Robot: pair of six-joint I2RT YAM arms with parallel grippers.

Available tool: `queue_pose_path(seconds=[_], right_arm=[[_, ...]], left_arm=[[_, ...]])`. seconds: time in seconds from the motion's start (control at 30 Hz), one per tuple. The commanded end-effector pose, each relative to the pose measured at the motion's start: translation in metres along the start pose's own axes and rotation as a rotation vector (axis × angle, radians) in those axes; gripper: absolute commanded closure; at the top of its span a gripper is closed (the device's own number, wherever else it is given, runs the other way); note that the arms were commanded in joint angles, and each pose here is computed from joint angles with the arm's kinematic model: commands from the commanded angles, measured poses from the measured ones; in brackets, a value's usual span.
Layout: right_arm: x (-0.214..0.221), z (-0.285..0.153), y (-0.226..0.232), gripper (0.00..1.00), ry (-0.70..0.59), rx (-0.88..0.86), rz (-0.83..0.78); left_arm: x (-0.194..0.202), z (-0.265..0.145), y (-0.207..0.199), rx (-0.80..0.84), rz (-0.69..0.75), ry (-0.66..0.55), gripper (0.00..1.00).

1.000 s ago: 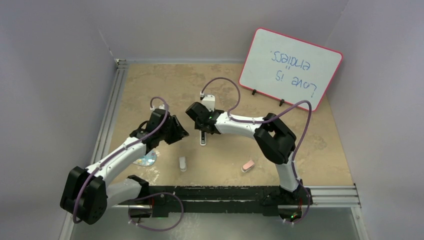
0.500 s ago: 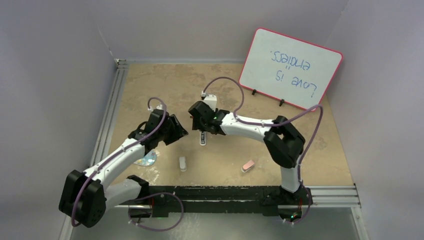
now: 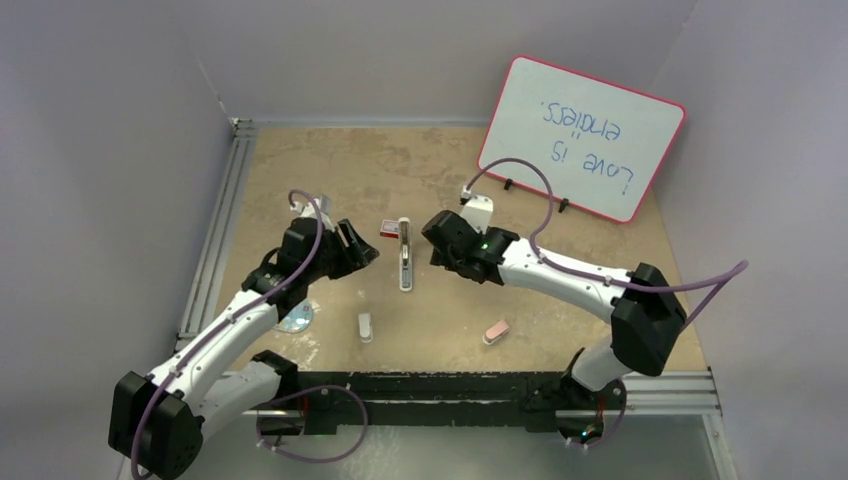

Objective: Load the staples into the stapler

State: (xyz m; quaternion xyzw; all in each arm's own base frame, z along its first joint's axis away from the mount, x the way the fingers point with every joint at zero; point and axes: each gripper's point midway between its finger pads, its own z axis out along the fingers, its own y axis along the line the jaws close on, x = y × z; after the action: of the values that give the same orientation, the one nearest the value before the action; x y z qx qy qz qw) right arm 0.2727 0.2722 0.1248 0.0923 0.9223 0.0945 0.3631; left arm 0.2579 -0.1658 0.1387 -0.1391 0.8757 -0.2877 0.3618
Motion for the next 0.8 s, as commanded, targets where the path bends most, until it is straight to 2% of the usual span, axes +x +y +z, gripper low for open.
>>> queue_pose_path(seconds=[0.0,0.17,0.3,0.53,0.77], right_arm=[[0.005,-0.020,-0.083,0.36,-0.032,0.312,0.005],[0.043,-0.034,-0.116,0.28,0.086,0.368,0.084],[0.072,-0.042,-0.128,0.26,0.174,0.363,0.195],[0.102,-0.044,-0.158,0.30,0.199,0.404,0.311],[0.111,-0.036,-0.155,0.31,0.219,0.408,0.340]], left_arm=[[-0.028,-0.008,-0.037,0.147,0.073,-0.100,0.44],[-0.028,-0.001,-0.033,0.121,0.071,-0.085,0.44],[-0.022,0.003,-0.028,0.106,0.062,-0.069,0.44],[-0.022,0.004,-0.024,0.090,0.054,-0.074,0.45],[-0.022,0.002,-0.021,0.082,0.048,-0.088,0.45]])
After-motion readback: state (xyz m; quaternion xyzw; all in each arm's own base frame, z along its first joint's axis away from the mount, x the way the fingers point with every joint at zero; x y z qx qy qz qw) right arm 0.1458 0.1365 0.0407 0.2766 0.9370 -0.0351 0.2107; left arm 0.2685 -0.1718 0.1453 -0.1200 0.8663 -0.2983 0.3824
